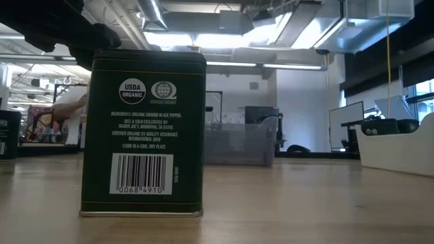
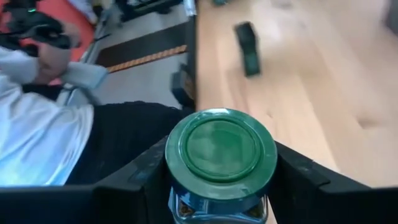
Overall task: Sort spices by type
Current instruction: Put the bottom right green seasoning bottle into the bottom black bin
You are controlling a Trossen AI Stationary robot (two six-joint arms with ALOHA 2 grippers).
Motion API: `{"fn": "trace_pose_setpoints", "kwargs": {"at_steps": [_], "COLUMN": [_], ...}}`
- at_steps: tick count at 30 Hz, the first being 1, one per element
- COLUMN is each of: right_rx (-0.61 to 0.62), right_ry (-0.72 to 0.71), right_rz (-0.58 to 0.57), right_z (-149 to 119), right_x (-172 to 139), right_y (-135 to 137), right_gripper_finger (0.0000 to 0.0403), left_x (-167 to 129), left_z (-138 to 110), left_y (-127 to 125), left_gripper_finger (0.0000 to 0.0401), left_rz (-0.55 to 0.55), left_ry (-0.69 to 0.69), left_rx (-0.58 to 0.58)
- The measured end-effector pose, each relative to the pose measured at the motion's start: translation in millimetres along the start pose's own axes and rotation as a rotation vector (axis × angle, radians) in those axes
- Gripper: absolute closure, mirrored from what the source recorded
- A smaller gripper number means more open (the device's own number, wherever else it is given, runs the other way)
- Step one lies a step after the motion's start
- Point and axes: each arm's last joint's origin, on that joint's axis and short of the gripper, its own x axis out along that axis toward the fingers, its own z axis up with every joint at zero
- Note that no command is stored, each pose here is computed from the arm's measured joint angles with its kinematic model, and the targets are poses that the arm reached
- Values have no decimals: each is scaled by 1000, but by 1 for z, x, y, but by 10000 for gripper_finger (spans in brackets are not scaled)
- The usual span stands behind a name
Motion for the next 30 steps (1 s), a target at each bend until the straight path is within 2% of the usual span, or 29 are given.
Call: {"fn": "trace_pose_setpoints", "kwargs": {"at_steps": [5, 9, 21, 30], "right_rx": [61, 70, 30, 4], "right_ry": [14, 44, 51, -11], "right_rz": [-97, -179, -263, -313], "right_z": [-15, -27, -60, -75], "right_x": [-10, -3, 28, 43], "right_y": [-9, -14, -9, -9], "right_gripper_finger": [197, 197, 197, 188], "left_x": [0, 0, 0, 0], "left_z": [1, 1, 1, 1], "left_y": [0, 0, 0, 0], "left_gripper_finger": [125, 125, 125, 125], "left_rz": [12, 14, 15, 15], "left_ry": [-13, -14, -13, -13], "left_rx": [16, 11, 16, 24]}}
